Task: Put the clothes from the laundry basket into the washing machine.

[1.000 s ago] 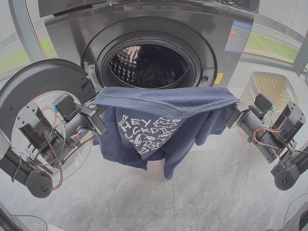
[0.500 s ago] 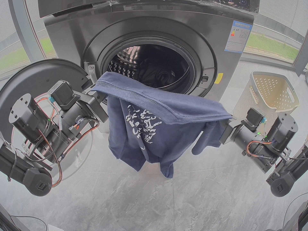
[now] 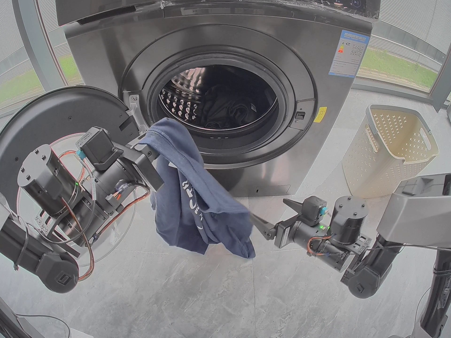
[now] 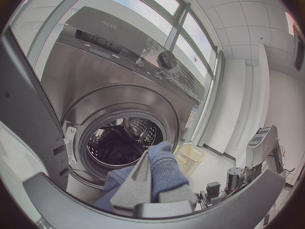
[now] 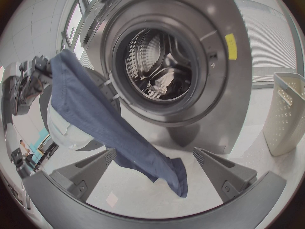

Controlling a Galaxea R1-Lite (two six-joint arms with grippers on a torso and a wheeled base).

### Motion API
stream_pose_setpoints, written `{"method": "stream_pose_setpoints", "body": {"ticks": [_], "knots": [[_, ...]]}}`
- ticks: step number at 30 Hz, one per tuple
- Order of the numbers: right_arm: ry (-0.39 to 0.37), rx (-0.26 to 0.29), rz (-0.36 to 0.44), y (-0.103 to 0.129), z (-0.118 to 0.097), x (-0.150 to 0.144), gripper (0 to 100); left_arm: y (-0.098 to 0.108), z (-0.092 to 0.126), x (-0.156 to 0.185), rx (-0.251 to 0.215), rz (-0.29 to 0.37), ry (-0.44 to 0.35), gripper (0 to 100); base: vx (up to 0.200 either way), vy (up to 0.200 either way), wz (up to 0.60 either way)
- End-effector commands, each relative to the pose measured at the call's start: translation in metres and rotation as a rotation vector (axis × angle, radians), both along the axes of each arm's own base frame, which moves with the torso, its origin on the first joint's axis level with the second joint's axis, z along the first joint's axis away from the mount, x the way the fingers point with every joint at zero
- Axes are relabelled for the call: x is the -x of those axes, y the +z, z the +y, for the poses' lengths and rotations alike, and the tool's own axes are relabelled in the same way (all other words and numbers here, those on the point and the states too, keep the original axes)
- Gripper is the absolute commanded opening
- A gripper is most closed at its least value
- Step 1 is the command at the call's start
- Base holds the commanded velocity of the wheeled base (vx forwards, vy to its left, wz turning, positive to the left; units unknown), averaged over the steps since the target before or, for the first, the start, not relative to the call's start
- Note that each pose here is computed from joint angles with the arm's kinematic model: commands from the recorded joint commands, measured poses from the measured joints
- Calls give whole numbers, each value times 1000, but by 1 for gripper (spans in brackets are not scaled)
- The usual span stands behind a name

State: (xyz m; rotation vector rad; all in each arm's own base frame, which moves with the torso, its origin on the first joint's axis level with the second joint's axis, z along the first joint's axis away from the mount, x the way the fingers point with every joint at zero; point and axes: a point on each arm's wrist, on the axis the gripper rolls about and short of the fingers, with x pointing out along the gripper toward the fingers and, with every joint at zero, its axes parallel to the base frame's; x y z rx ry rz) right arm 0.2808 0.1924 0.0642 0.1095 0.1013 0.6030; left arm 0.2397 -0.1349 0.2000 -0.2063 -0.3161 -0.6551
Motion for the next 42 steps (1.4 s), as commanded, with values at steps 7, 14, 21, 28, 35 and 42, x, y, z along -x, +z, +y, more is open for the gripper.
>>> {"method": "stream_pose_setpoints", "body": {"ticks": [7,14,21,28,35,42], "knots": [[102,66,83,-35,30,20,100,-8,-3,-6,-8,29,18,0,0,0,0],[185,41,44,-24,55,35,100,-12,-5,-9,-12,41,23,0,0,0,0],[276,-28,-43,-6,90,43,100,-14,-5,-11,-15,48,27,0,0,0,0],[329,-63,-78,3,122,39,100,-16,-6,-13,-13,55,43,0,0,0,0],[342,-75,-84,8,150,32,100,-15,-6,-14,-10,51,45,0,0,0,0],[353,-71,-79,6,173,25,100,-13,-6,-15,-7,46,48,0,0,0,0]]}}
